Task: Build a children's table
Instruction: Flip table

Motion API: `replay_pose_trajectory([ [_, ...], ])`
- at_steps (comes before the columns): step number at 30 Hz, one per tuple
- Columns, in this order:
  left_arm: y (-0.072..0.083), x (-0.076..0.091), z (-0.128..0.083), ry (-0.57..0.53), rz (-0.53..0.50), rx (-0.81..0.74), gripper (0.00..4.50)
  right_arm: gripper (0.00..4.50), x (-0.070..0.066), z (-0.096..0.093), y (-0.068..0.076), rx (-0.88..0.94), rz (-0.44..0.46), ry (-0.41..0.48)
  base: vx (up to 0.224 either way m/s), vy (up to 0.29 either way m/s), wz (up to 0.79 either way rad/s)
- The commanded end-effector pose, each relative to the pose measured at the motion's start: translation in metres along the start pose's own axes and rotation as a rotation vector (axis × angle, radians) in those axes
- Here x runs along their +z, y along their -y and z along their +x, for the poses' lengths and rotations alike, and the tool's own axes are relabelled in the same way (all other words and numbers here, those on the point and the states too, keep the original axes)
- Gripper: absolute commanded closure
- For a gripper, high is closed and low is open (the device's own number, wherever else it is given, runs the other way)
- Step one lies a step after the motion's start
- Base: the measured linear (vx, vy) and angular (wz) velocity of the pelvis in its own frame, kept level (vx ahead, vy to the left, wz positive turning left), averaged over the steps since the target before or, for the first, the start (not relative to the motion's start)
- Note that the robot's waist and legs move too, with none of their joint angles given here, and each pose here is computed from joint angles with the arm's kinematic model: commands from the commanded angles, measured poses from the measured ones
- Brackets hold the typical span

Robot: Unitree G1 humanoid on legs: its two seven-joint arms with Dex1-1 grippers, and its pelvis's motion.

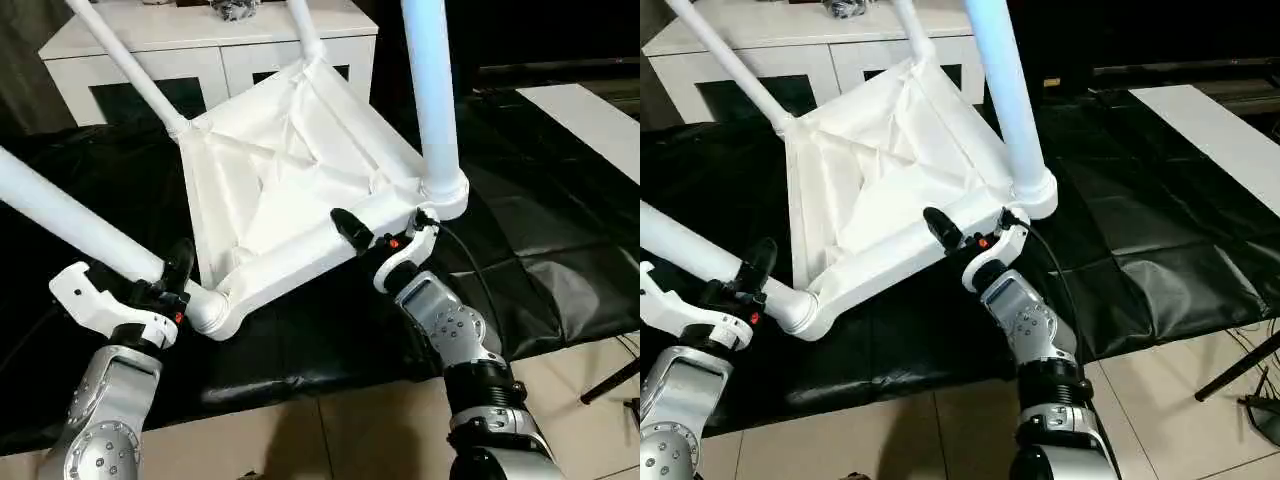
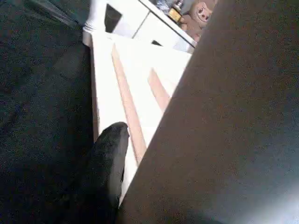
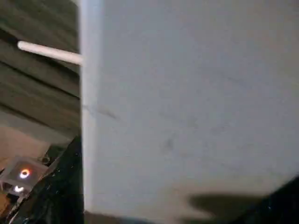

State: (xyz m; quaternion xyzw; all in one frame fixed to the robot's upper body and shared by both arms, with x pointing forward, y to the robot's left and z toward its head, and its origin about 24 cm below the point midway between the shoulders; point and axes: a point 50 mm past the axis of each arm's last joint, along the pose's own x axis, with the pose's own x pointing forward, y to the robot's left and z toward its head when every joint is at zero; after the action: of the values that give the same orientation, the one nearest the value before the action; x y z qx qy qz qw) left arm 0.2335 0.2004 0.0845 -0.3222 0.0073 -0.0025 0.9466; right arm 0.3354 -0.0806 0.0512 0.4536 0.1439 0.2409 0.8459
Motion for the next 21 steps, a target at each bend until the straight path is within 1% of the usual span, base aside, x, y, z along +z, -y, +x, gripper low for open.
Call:
replay_pose_trajectory([
  [1,0.019,-0.005,0.003,-0.017,-0.067,-0.137,2.05,1.23,0.006,0.005,-0.006,0.012,-0.008,0.015,0.0,0.0,0.0],
  [3,0.019,-0.005,0.003,-0.016,-0.07,-0.138,2.05,1.27,0.007,0.005,-0.005,0.009,-0.01,0.016,0.0,0.0,0.0],
  [4,0.019,-0.006,0.003,-0.016,-0.07,-0.138,2.05,1.55,0.007,0.005,-0.004,0.007,-0.011,0.017,0.0,0.0,0.0],
  [5,0.019,-0.006,0.003,-0.016,-0.069,-0.138,2.05,1.64,0.007,0.005,-0.004,0.007,-0.012,0.017,0.0,0.0,0.0],
  [7,0.018,-0.006,0.002,-0.019,-0.054,-0.127,2.05,1.66,0.008,0.006,-0.003,0.006,-0.022,0.019,0.0,0.0,0.0],
  [9,0.017,-0.005,0.002,-0.015,-0.059,-0.12,2.05,1.98,0.008,0.006,-0.003,0.006,-0.031,0.019,0.0,0.0,0.0],
  [10,0.017,-0.005,0.002,-0.015,-0.059,-0.12,1.49,2.1,0.008,0.006,-0.003,0.006,-0.031,0.019,0.0,0.0,0.0],
  [11,0.014,-0.003,0.002,-0.001,-0.071,-0.11,1.49,2.1,0.011,0.006,-0.003,0.007,-0.057,0.022,0.0,0.0,0.0],
  [12,0.013,-0.003,0.002,0.002,-0.077,-0.108,1.35,2.11,0.011,0.006,-0.003,0.007,-0.063,0.023,0.0,0.0,0.0],
  [13,0.012,-0.002,0.002,0.005,-0.082,-0.107,1.28,2.27,0.012,0.006,-0.003,0.007,-0.068,0.024,0.0,0.0,0.0],
  [14,0.011,-0.002,0.001,0.0,-0.077,-0.105,1.17,2.34,0.013,0.006,-0.003,0.002,-0.077,0.028,0.0,0.0,0.0],
  [18,0.009,-0.002,0.0,-0.008,-0.075,-0.104,0.82,2.37,0.017,0.005,-0.002,-0.005,-0.097,0.038,0.0,0.0,0.0],
  [19,0.008,-0.001,0.0,-0.004,-0.071,-0.096,0.82,2.37,0.018,0.004,-0.002,-0.007,-0.12,0.038,0.0,0.0,0.0],
  [20,0.008,-0.001,-0.001,-0.005,-0.077,-0.096,0.51,2.38,0.019,0.003,-0.001,-0.007,-0.127,0.038,0.0,0.0,0.0],
  [21,0.008,-0.001,-0.001,-0.004,-0.08,-0.096,0.51,2.38,0.019,0.003,-0.001,-0.007,-0.13,0.039,0.0,0.0,0.0],
])
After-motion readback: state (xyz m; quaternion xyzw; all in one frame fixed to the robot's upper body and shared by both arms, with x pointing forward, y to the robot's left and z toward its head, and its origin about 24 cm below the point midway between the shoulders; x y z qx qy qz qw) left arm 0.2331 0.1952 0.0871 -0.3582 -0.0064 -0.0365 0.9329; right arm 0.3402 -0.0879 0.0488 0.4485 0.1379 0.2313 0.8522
